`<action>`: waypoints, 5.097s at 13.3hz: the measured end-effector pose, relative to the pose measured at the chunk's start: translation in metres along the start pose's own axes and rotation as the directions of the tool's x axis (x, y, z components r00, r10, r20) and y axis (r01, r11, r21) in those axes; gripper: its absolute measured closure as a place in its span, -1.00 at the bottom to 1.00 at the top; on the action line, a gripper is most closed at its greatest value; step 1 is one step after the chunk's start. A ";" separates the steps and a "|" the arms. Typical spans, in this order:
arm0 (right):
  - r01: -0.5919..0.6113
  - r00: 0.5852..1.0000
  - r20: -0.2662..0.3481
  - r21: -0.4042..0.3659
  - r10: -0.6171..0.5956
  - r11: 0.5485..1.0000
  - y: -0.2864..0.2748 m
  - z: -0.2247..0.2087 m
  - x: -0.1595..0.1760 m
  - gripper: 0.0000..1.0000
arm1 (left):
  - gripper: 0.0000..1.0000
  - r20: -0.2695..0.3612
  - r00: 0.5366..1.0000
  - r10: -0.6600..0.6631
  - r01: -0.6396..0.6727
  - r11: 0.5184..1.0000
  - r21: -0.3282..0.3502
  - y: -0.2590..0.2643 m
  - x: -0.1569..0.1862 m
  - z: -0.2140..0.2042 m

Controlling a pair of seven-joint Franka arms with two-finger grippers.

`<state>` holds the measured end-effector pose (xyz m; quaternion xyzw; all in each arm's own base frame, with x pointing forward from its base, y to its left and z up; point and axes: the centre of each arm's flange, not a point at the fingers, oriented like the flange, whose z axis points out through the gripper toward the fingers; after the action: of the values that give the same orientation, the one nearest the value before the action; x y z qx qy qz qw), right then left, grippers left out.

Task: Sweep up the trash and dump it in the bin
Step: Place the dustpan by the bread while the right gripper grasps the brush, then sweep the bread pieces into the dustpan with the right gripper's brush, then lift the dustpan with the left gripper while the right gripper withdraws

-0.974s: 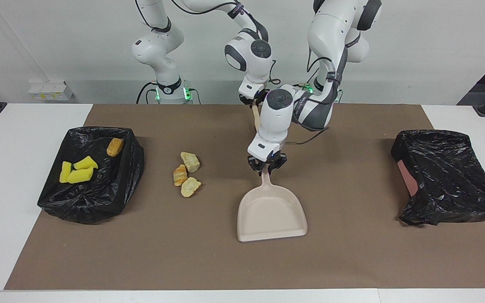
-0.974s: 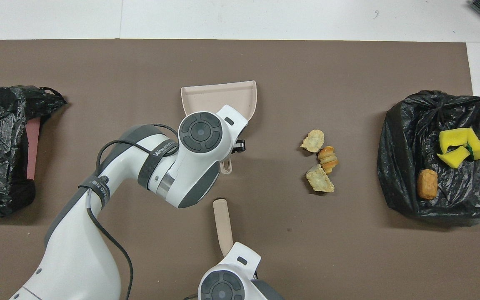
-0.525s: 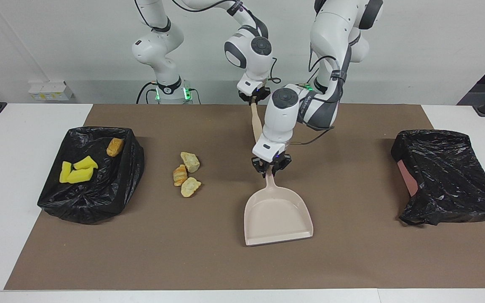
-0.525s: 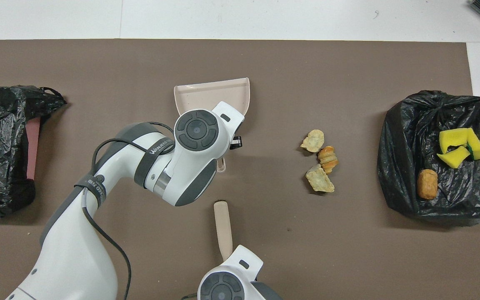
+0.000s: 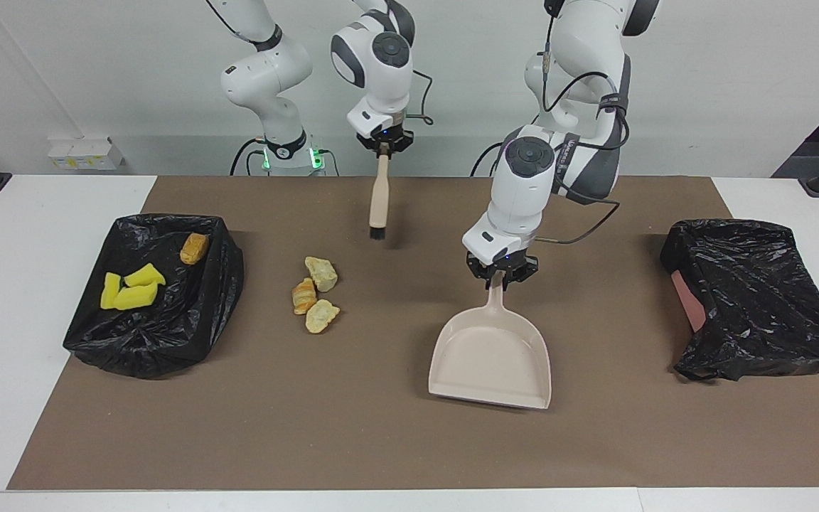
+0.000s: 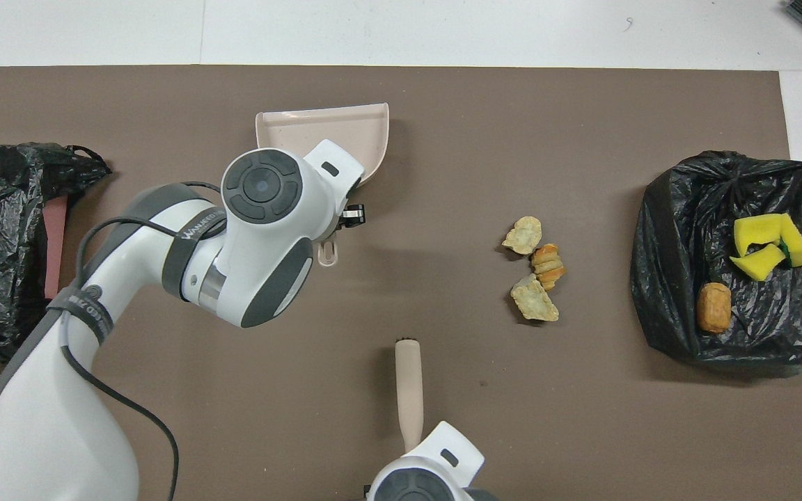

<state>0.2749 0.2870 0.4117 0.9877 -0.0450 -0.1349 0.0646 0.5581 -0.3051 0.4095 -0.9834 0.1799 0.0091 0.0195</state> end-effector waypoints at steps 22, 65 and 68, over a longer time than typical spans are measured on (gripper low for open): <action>-0.226 0.974 -0.009 0.064 0.227 0.972 0.114 0.060 0.143 0.47 | 0.37 0.048 0.532 0.846 -0.847 0.532 0.003 0.092 -0.056 0.024; 0.416 0.909 -0.005 0.051 -0.416 0.908 0.009 -0.032 0.194 0.47 | 0.37 -0.021 0.546 0.838 -0.836 0.546 0.059 0.041 -0.074 0.062; 0.365 0.930 0.015 0.057 -0.366 0.929 0.040 -0.057 0.185 0.47 | 0.37 -0.054 0.577 0.815 -0.812 0.579 0.070 0.011 -0.062 0.062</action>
<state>0.4649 0.2342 0.4233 0.9784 0.1353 -0.1556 0.0113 0.4951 -0.2909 0.3483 -0.7906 0.6114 -0.0256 0.0243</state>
